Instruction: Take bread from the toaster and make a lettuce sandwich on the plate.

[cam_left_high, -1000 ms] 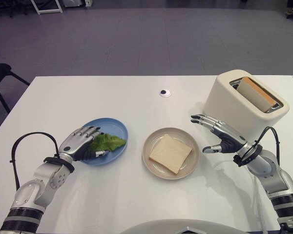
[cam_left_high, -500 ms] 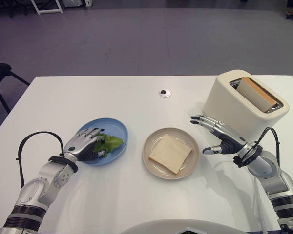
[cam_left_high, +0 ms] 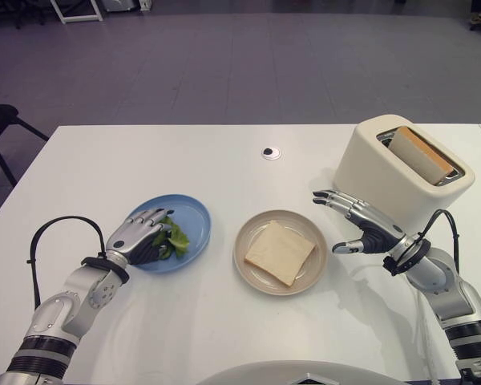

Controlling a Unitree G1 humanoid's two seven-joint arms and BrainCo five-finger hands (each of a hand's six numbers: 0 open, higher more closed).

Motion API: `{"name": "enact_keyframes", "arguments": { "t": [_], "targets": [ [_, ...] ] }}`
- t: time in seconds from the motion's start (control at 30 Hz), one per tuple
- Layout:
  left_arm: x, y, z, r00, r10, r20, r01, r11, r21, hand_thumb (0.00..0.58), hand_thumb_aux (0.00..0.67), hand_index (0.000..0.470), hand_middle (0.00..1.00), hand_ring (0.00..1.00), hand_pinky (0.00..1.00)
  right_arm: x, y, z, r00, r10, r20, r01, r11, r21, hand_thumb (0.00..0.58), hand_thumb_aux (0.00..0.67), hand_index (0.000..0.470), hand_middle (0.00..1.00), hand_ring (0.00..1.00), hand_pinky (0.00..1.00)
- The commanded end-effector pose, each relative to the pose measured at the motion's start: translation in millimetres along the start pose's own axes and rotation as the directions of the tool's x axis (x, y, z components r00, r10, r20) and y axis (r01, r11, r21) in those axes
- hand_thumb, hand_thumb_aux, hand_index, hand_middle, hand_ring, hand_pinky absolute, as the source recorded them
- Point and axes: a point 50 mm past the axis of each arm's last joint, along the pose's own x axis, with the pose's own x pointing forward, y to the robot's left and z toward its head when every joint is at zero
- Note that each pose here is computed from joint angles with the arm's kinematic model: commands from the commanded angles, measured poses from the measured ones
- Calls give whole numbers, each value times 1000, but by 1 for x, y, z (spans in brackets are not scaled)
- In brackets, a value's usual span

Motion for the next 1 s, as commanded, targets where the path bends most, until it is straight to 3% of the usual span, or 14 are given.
{"name": "enact_keyframes", "arguments": {
  "t": [0.03, 0.27, 0.47, 0.77, 1.0],
  "targets": [
    [-2, 8, 0, 1000, 29, 11, -29, 1000, 10, 580, 670, 470, 0, 0, 0, 0, 0, 1, 1000, 13, 0, -13, 1000, -7, 0, 0, 0, 0, 0, 0],
    [-5, 56, 12, 983, 173, 58, -176, 983, 52, 580, 670, 470, 0, 0, 0, 1, 0, 0, 1000, 10, -1, -10, 1000, -10, 0, 0, 0, 0, 0, 0],
    [-6, 86, 53, 961, 213, 178, -227, 972, 60, 580, 670, 470, 0, 0, 0, 2, -1, -1, 1000, 2, -6, -2, 1000, -13, 0, 0, 0, 0, 0, 0],
    [25, 69, 151, 874, 145, 463, -150, 988, -27, 580, 670, 470, 0, 0, 0, 2, -15, -9, 997, -64, -45, 62, 997, -35, 0, 0, 0, 0, 0, 0],
    [47, 49, 180, 849, 75, 524, -96, 995, 12, 580, 670, 470, 0, 0, 0, 3, -13, -8, 997, -68, -49, 66, 997, -35, 0, 0, 0, 0, 0, 0]
  ]
}}
